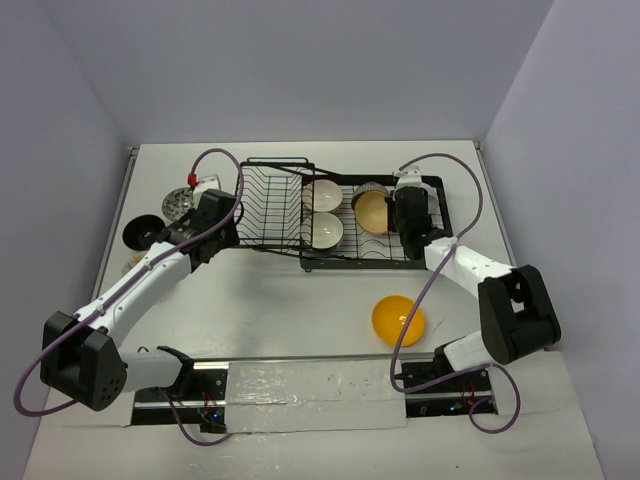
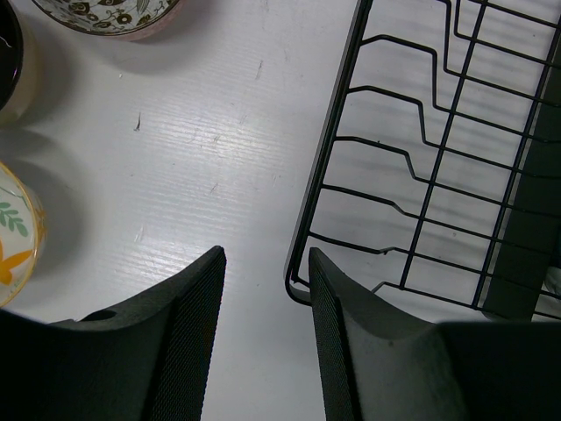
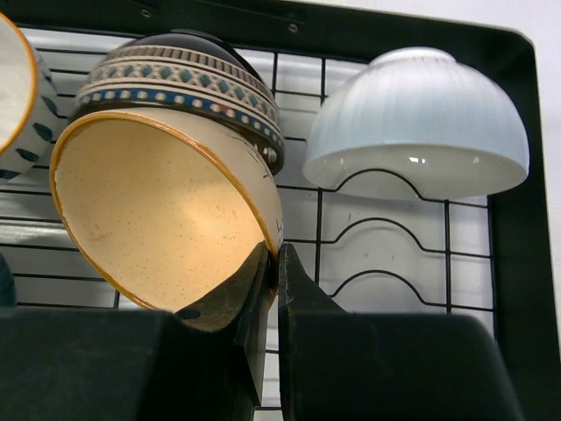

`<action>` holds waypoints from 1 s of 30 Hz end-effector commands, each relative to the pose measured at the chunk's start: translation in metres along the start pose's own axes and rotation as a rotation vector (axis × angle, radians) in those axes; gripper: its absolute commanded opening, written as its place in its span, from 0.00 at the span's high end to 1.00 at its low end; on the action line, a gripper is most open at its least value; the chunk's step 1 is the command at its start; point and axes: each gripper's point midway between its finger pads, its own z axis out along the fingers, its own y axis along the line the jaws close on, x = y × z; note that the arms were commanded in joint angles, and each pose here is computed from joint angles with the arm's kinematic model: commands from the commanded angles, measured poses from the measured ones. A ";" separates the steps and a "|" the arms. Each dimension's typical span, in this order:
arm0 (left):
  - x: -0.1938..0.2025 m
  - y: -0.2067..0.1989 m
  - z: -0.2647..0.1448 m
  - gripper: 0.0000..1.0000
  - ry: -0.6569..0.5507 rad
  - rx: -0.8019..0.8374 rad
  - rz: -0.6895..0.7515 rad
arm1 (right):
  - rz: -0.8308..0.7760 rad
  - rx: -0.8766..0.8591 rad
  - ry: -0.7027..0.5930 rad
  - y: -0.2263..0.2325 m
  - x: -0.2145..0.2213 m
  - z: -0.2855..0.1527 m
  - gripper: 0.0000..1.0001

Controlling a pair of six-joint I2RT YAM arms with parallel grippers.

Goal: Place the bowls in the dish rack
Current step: Insert the bowl into the dish rack.

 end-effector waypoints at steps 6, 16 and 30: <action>0.012 -0.005 -0.004 0.52 0.054 0.038 0.038 | -0.087 0.099 -0.167 0.004 -0.085 -0.025 1.00; 0.009 -0.009 -0.009 0.52 0.045 0.067 0.033 | -0.225 0.186 -0.116 0.016 -0.084 -0.040 1.00; -0.001 -0.010 -0.024 0.50 -0.009 0.093 0.028 | -0.439 0.318 -0.077 0.003 -0.093 -0.067 1.00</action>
